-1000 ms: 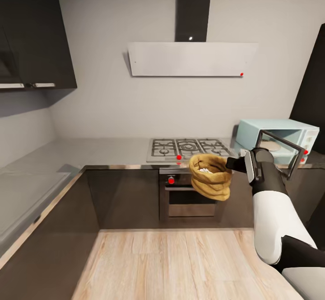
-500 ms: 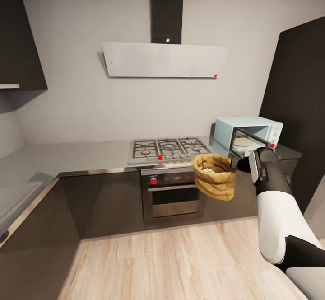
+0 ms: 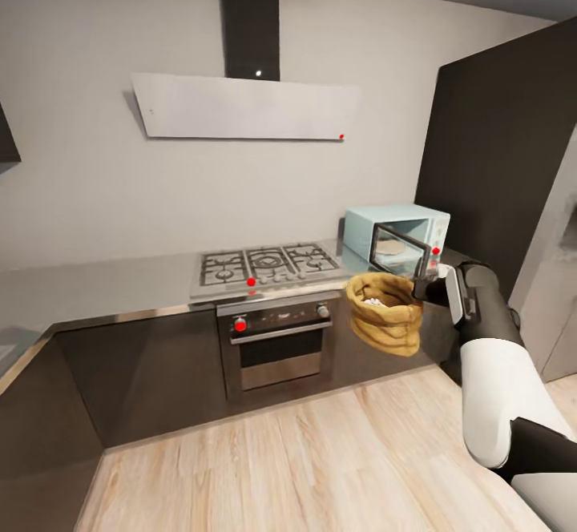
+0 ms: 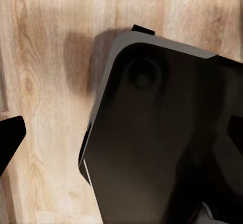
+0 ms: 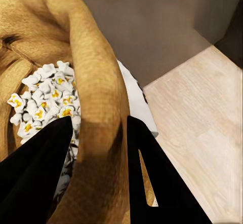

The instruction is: In the kitchen, take the popcorn bag from the countertop, put it into the microwave, and heat it until the popcorn is cooked so the cooked popcorn ends up inside the bag.

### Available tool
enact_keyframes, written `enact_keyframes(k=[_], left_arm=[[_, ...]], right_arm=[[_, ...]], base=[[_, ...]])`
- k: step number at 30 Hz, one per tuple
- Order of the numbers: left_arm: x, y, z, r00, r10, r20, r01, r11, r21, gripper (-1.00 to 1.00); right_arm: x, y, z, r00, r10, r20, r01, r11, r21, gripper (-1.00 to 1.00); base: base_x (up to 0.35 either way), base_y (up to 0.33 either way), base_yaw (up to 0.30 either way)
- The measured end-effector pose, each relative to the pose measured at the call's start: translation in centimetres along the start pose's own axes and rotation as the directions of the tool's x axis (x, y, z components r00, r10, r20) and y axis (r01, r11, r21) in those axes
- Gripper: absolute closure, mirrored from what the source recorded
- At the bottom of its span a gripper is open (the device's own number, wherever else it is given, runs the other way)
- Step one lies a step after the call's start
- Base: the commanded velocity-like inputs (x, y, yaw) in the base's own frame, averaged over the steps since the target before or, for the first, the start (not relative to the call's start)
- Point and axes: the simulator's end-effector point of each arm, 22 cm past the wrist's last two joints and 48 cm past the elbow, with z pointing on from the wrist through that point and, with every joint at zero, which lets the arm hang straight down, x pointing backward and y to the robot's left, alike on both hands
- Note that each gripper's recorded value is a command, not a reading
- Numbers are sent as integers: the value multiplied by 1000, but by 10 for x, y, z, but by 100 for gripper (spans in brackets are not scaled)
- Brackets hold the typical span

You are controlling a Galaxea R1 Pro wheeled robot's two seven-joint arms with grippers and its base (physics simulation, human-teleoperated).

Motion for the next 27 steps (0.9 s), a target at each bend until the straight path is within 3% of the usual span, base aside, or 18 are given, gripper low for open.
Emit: enact_keyframes(k=[27], left_arm=[[-3,-4,0,1000,-2,9,2,1000,7,-100]], right_arm=[[-10,-23,-8,1000,7,18,-7,1000,31,100]], base=[[0,0,-282]])
